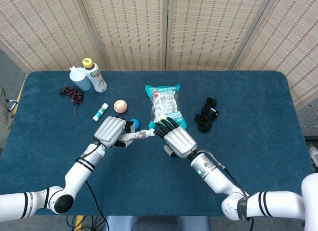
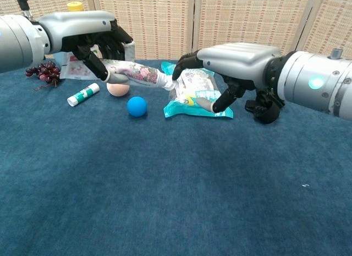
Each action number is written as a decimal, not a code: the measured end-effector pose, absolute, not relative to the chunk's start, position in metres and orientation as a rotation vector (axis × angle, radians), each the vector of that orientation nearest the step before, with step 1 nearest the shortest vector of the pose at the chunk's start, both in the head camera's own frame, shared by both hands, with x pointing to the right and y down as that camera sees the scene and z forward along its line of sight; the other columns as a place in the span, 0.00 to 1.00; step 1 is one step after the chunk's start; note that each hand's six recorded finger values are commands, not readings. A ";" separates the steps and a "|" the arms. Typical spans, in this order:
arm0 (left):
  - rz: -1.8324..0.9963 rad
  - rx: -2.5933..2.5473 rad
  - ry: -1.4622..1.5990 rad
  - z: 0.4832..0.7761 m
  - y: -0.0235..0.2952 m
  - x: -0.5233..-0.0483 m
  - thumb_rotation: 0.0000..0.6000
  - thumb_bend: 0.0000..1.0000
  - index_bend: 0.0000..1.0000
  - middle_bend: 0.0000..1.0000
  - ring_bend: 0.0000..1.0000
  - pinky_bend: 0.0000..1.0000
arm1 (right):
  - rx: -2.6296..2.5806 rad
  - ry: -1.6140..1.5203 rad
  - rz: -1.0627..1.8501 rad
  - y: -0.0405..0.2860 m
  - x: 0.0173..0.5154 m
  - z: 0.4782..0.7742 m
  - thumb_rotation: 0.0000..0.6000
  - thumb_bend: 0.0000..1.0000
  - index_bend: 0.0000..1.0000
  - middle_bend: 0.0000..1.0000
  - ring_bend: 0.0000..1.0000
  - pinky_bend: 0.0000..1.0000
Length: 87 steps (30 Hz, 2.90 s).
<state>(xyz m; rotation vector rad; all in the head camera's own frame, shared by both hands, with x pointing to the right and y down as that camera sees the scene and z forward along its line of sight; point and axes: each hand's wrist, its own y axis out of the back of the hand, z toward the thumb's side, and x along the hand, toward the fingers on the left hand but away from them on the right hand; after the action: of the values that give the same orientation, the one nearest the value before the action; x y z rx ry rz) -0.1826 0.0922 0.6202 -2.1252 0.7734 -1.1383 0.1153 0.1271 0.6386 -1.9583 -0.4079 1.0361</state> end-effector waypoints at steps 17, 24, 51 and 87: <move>-1.114 -2.166 0.809 0.611 0.092 -0.183 1.00 0.31 0.68 0.62 0.48 0.40 | -1.967 -0.414 1.039 0.128 0.115 0.643 0.90 0.42 0.22 0.10 0.00 0.03; -1.108 -2.185 0.819 0.608 0.092 -0.184 1.00 0.31 0.68 0.62 0.48 0.40 | -1.970 -0.421 1.037 0.127 0.113 0.645 0.90 0.42 0.22 0.10 0.00 0.03; -1.097 -2.236 0.828 0.604 0.096 -0.182 1.00 0.31 0.68 0.62 0.48 0.42 | -1.994 -0.442 1.044 0.123 0.110 0.652 0.90 0.42 0.22 0.10 0.00 0.03; -1.376 -2.084 0.632 0.690 0.128 -0.278 1.00 0.31 0.47 0.45 0.34 0.37 | -1.816 -0.719 1.063 0.115 0.247 0.548 0.90 0.23 0.22 0.10 0.00 0.03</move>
<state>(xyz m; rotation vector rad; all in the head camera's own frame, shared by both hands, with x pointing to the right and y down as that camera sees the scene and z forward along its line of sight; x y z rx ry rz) -0.2777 0.1280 0.6904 -2.0843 0.6321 -1.3762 0.2474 0.1146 0.5477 -1.8161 -0.7190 1.0629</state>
